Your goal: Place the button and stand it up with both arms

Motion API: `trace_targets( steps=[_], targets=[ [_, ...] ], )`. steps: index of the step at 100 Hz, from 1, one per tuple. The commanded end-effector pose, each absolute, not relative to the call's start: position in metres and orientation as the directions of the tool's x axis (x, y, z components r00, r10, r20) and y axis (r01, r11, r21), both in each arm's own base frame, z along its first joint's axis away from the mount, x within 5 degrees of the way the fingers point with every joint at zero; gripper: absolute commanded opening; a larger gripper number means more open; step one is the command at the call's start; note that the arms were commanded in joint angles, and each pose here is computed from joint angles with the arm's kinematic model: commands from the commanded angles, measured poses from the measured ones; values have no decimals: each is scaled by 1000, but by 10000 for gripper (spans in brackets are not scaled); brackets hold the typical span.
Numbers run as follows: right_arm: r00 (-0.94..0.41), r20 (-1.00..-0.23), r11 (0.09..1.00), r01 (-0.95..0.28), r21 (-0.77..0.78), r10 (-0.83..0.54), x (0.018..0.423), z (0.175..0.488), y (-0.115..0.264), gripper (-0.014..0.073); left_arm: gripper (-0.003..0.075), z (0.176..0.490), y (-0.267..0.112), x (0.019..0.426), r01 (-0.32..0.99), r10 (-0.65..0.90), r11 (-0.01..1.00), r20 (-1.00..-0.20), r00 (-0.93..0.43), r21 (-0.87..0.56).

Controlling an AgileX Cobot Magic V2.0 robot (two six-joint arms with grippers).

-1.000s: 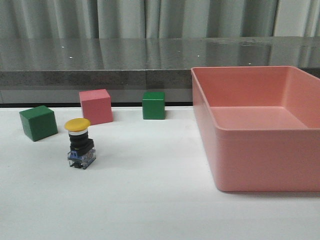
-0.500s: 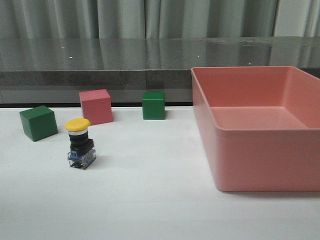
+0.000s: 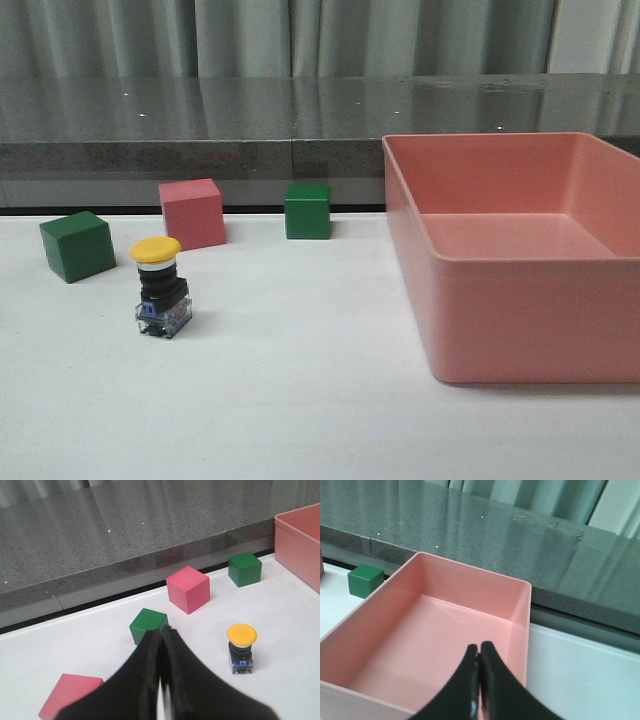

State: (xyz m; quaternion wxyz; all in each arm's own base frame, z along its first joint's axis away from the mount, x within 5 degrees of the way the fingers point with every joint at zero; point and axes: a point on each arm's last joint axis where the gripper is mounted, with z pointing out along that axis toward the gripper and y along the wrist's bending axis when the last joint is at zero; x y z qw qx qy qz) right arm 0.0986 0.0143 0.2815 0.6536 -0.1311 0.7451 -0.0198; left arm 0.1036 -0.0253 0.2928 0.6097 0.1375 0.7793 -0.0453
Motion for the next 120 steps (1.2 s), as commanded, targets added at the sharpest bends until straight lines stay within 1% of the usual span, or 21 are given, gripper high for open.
trace_targets(
  steps=[1, 23, 70, 83, 88, 97, 107, 120],
  targets=[
    [-11, -977, 967, -147, -209, -213, 99, 297, 14, -60, -19, 301, -22, 97, 235, 98, 969, -990, -99, 72],
    [-11, -977, 967, -147, -209, -213, 99, 297, 14, -60, -19, 293, -22, 92, 240, 94, 969, -989, -113, 65],
    [-11, -977, 967, -147, -209, -213, 99, 297, 14, -60, -19, 293, -22, 92, 239, 93, 969, -990, -109, 65],
    [-11, -977, 967, -147, -209, -213, 99, 297, 14, -60, -19, 291, -20, 93, 225, 162, 964, -984, -75, 141],
    [-11, -977, 967, -147, -209, -213, 99, 297, 14, -60, -19, 287, -19, 92, 206, 185, 963, -982, -31, 174],
    [-11, -977, 967, -147, -209, -213, 99, 297, 14, -60, -19, 280, -15, 86, 163, 150, 974, -987, 54, 157],
    [-11, -977, 967, -147, -209, -213, 99, 297, 14, -60, -19, 263, -10, 79, 124, 105, 986, -992, 64, 112],
    [-11, -977, 967, -147, -209, -213, 99, 297, 14, -60, -19, 244, -5, 68, 61, 93, 993, -993, 78, 98]
  ],
)
